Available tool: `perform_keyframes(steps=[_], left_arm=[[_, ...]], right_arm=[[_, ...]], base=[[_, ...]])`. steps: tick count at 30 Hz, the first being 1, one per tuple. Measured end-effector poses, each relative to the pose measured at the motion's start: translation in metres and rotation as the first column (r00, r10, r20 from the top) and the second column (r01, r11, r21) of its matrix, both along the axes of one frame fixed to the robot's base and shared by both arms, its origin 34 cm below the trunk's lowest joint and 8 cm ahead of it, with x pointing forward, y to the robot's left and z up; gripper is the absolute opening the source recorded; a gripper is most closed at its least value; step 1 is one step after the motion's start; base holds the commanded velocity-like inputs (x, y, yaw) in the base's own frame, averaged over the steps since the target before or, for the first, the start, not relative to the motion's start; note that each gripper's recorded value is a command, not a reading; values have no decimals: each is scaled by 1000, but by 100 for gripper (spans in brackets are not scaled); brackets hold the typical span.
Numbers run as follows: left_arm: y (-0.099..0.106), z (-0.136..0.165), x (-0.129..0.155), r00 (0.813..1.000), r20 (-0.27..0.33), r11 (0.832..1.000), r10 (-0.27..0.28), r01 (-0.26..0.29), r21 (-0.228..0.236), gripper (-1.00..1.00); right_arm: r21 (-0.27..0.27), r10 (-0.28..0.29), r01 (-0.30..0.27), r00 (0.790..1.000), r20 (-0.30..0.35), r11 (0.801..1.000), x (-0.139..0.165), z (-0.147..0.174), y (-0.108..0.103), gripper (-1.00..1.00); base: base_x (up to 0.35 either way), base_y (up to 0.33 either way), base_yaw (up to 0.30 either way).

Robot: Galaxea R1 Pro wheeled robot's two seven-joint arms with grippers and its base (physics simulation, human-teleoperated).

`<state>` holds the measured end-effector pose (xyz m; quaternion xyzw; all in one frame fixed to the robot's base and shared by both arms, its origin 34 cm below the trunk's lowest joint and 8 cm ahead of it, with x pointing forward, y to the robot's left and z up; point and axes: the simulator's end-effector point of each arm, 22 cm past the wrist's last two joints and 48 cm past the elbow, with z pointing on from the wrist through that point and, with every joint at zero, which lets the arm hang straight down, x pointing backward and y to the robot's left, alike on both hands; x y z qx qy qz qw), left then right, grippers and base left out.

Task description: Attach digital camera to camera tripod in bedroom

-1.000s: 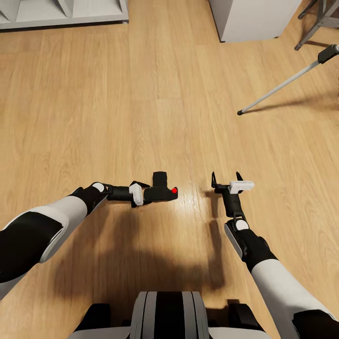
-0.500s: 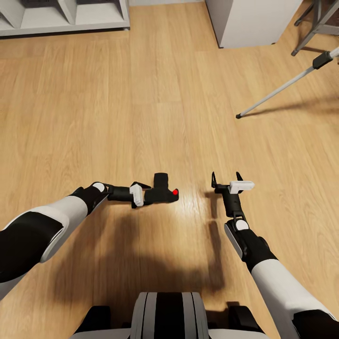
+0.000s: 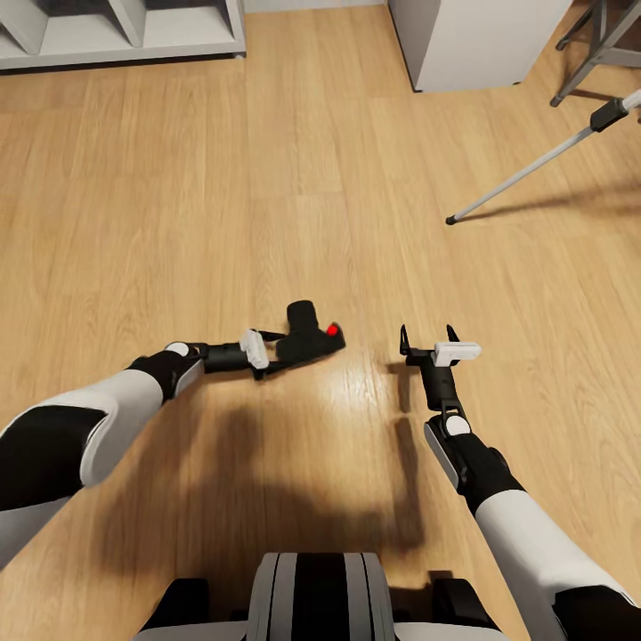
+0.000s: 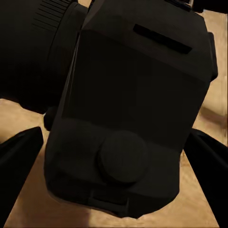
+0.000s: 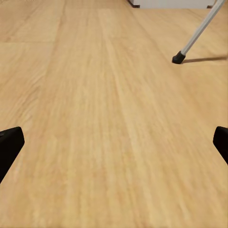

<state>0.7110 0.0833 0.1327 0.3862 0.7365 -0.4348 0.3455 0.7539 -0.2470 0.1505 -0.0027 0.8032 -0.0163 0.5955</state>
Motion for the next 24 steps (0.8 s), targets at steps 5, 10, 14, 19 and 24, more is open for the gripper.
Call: perform_keyframes(steps=[5, 10, 14, 19, 24], left_arm=[[-1, 21, -1, 989, -147, 991, 35, -53, -123, -100], [17, 53, 20, 950, -301, 958, 83, -160, -240, -100], [36, 86, 59, 938, -312, 911, 153, -256, -323, -100], [56, 111, 88, 914, -352, 868, 203, -334, -368, -100], [74, 131, 101, 863, -468, 837, 191, -392, -382, -100]], right_arm=[[0, 0, 0, 1000, -1, 1000, 0, 0, 0, 100], [0, 0, 0, 1000, -1, 1000, 0, 0, 0, 100], [0, 0, 0, 1000, -2, 1000, 0, 0, 0, 100], [-1, -1, 1, 1000, -3, 1000, 0, -1, 0, 100], [-1, -1, 1, 1000, -4, 1000, 0, -1, 0, 100]], base=[[0, 0, 0], [0, 0, 0], [0, 0, 0], [0, 0, 0], [0, 0, 0]])
